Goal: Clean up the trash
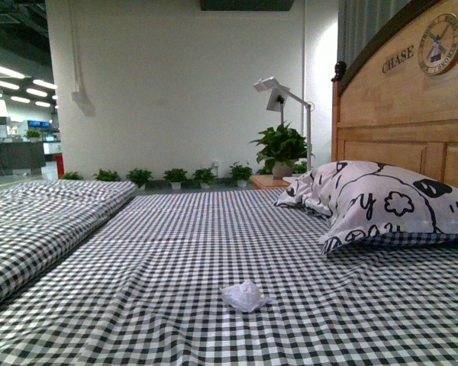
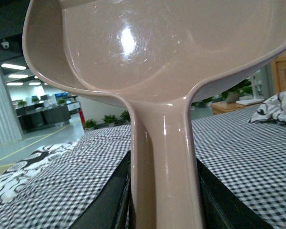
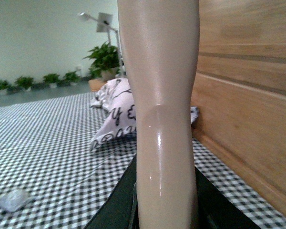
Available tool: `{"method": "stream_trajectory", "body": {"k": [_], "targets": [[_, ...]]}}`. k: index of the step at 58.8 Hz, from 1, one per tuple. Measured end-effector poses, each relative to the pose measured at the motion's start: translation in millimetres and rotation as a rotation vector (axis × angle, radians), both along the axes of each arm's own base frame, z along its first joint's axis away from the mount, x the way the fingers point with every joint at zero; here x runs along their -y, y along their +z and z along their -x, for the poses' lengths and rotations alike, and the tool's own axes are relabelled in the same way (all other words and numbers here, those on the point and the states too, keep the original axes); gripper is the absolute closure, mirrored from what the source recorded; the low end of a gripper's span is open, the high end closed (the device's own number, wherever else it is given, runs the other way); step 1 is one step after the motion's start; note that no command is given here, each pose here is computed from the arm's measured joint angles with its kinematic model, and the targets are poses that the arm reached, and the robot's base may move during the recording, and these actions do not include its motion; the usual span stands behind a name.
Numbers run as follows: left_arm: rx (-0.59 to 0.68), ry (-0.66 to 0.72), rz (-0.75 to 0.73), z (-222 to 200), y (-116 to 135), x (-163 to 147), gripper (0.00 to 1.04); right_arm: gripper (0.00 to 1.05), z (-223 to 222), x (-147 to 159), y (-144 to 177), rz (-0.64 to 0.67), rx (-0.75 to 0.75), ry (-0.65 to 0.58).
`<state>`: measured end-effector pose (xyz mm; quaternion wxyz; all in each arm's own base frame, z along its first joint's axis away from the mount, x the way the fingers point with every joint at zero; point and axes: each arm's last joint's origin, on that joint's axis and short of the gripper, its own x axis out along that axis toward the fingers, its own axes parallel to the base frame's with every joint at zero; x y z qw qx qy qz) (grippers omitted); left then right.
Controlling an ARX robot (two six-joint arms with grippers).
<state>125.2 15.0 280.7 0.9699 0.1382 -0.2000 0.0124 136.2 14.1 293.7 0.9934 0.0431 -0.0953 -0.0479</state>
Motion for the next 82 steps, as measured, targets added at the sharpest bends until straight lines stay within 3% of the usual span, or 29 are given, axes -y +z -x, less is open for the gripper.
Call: {"method": "stream_trajectory", "body": {"k": [7,14,20,35,46,63,82], "targets": [[-0.009,-0.013,0.007,-0.3,-0.4,0.1,0.77,0.85,-1.2,-0.5,-0.8,0.004,-0.007,0.003],[-0.334,-0.116,0.182,-13.8,8.9,-9.0,0.77,0.85,-1.0,0.2,-0.7,0.001,-0.006,-0.012],[-0.453,-0.127,0.214,-35.2,9.4,-24.1,0.77,0.85,-0.4,0.3,-0.3,0.001,-0.003,-0.012],[-0.579,-0.224,-0.054,-95.0,14.8,-45.4,0.77,0.85,0.3,0.3,0.1,0.001,0.001,-0.008],[-0.667,-0.276,-0.244,-142.6,-0.7,-49.9,0.77,0.85,0.4,0.3,0.2,0.001,0.001,-0.008],[-0.743,-0.504,-0.296,-185.0,-27.9,-28.2,0.78,0.85,0.4,0.3,0.2,0.001,0.001,-0.008],[-0.881,-0.569,-0.356,-204.6,-71.0,-24.5,0.78,0.85,0.4,0.3,0.2,0.001,0.001,-0.008]]}}
